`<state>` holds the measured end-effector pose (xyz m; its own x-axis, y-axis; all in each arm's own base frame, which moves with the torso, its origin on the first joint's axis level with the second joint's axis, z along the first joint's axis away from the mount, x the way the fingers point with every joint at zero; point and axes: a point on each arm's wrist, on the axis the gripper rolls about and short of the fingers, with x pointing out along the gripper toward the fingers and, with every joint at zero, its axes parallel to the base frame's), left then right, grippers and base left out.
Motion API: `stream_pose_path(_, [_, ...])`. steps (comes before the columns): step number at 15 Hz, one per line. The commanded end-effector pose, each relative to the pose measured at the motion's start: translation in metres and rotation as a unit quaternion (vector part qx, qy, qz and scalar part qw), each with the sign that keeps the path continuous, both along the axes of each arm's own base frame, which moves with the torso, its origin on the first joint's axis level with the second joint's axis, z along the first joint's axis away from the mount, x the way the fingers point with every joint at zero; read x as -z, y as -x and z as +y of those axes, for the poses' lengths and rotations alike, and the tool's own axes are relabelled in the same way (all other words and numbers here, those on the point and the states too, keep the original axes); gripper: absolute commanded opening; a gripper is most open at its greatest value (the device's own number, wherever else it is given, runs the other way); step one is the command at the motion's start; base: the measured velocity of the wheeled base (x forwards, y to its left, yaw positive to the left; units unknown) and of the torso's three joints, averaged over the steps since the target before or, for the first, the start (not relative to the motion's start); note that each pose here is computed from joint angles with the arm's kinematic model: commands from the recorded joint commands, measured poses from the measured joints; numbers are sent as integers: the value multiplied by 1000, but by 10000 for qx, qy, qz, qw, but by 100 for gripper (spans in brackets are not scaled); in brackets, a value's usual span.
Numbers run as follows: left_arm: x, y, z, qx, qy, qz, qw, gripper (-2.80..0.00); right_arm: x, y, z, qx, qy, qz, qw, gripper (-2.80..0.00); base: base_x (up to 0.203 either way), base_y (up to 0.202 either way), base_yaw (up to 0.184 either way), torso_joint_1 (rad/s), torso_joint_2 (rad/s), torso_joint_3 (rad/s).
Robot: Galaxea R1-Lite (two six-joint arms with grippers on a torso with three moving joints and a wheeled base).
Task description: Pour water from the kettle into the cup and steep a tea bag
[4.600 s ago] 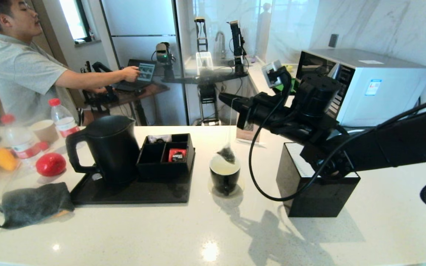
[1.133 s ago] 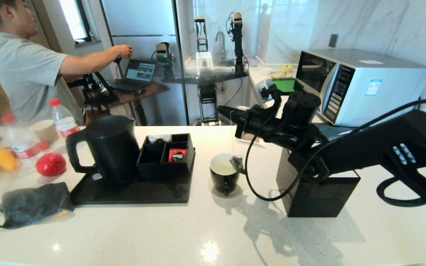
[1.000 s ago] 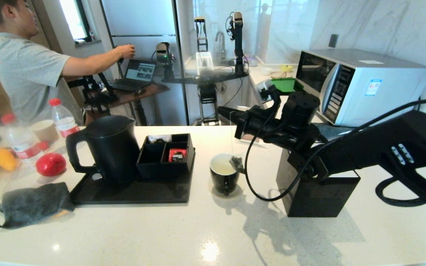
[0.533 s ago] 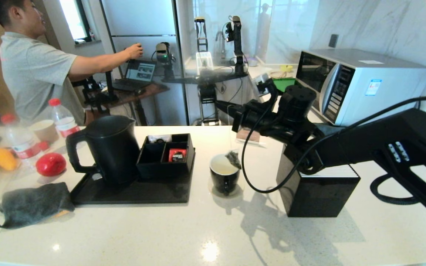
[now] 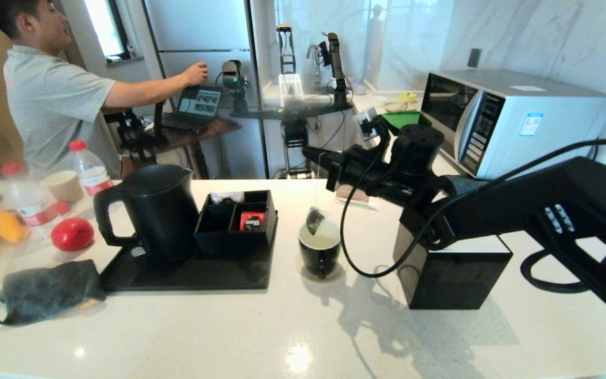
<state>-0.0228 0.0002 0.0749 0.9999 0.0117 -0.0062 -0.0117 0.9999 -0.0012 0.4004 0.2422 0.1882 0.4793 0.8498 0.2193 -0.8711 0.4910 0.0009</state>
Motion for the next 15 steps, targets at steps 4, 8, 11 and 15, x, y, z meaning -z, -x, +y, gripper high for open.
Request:
stream_pose_path(4, [0,0,0,-3,1,0,10000,-280,38,12,0,-64,218,319,9992,-280,0,0,0,0,0,0])
stream_pose_path(8, [0,0,0,-3,1,0,10000,-280,77,31,-9,-94,392,611,9973,-280,0,0,0,0,0,0])
stream_pose_path(11, [0,0,0,-3,1,0,10000,-280,85,35,-11,-99,366,607,9974,-280,0,0,0,0,0,0])
stream_pose_path(15, [0,0,0,-3,1,0,10000,-280,78,30,-9,-95,283,540,9981,-280,0,0,0,0,0,0])
